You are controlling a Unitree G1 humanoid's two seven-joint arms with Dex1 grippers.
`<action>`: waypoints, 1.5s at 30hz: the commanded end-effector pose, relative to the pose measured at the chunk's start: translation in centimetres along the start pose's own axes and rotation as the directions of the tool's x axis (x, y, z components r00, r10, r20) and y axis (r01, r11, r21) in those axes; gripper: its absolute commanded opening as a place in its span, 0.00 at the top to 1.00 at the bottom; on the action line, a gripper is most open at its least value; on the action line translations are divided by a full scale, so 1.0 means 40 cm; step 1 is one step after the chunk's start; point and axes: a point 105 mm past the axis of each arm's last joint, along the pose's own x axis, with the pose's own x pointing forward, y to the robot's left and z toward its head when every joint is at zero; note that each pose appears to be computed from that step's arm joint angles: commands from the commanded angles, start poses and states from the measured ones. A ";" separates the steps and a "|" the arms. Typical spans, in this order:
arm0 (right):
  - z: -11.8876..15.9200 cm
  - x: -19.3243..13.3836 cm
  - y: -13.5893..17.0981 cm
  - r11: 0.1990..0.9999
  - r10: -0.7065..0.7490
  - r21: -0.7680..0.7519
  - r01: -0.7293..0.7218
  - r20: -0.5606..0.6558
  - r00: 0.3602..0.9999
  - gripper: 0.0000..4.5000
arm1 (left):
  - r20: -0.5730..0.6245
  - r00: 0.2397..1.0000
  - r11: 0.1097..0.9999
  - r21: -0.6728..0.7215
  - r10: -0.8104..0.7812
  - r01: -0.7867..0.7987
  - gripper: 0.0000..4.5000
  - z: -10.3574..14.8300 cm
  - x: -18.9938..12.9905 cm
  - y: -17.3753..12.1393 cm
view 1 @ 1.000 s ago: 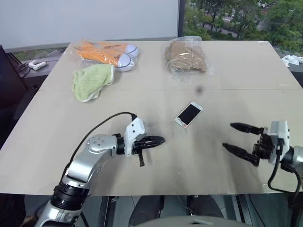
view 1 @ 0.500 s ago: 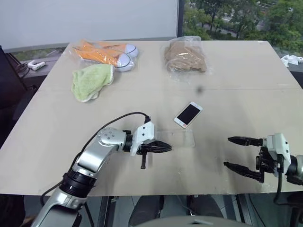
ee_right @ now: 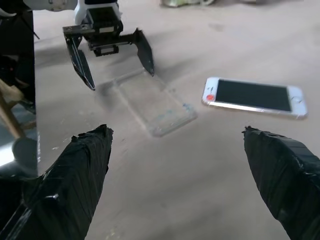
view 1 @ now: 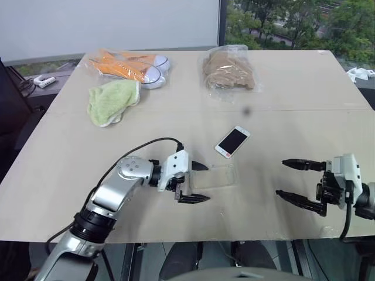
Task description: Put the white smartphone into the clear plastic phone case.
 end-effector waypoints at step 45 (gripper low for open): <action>-0.085 0.305 -0.267 0.951 0.249 0.305 -0.054 -0.646 0.722 0.00 | 0.014 0.942 0.932 -0.150 0.336 -0.330 0.00 0.032 -0.278 -0.008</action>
